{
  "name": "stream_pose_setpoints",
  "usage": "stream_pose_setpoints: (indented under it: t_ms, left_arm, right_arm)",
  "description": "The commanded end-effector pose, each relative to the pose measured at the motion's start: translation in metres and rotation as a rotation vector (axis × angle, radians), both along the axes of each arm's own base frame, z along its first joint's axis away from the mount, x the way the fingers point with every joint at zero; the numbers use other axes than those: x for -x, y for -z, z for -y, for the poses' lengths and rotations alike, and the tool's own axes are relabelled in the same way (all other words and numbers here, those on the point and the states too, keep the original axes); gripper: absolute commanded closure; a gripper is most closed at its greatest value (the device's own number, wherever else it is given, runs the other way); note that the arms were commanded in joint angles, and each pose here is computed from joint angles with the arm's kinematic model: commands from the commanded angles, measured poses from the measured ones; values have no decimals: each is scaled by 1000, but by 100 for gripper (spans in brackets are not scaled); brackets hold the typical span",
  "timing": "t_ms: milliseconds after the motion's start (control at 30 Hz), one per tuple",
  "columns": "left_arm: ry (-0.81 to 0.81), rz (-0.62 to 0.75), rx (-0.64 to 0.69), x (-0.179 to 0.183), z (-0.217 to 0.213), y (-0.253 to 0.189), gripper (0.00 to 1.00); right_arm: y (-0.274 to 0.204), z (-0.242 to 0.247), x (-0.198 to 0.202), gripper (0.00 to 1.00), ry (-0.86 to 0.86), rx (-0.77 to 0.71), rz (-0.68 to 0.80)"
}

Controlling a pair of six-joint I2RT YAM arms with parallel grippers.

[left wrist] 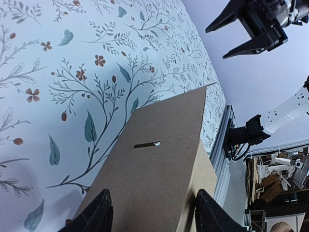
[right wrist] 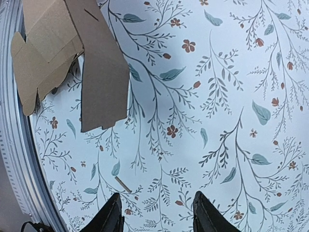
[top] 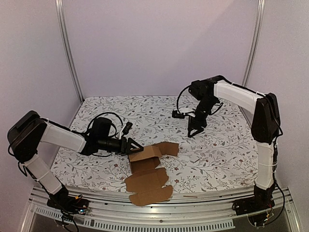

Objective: Fold the paper box

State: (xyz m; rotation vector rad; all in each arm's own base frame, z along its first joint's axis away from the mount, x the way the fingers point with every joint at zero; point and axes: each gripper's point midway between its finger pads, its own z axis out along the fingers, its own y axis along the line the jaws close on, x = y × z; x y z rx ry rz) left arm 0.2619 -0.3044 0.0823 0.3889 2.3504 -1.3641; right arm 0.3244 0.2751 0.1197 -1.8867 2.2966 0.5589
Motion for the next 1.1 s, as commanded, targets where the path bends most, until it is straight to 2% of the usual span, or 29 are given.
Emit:
stream_pose_setpoints:
  t_ms: [0,100,200,333,433,833,1067]
  left_arm:
    - [-12,-43,-58,3,-7,16,43]
    - [-8,-47,-61,2,-7,17,43]
    - [-8,-49,-63,3,-7,17,43]
    - [-11,-52,-66,3,-7,19,43]
    - [-12,-55,-63,3,-7,21,43]
    - [-15,-69,-39,3,-4,27,44]
    - [-16,-72,-47,5,-6,26,44]
  right_arm:
    - [22,-19,-34,52,-18,0,111]
    - [32,-37,-35,49,-46,-29,119]
    - [43,-54,-4,40,-179,-45,95]
    - [45,-74,37,40,-334,-71,119]
    - [45,-85,52,41,-365,-78,132]
    - [33,-110,39,53,-257,-177,222]
    - [35,-84,37,52,-323,-83,243]
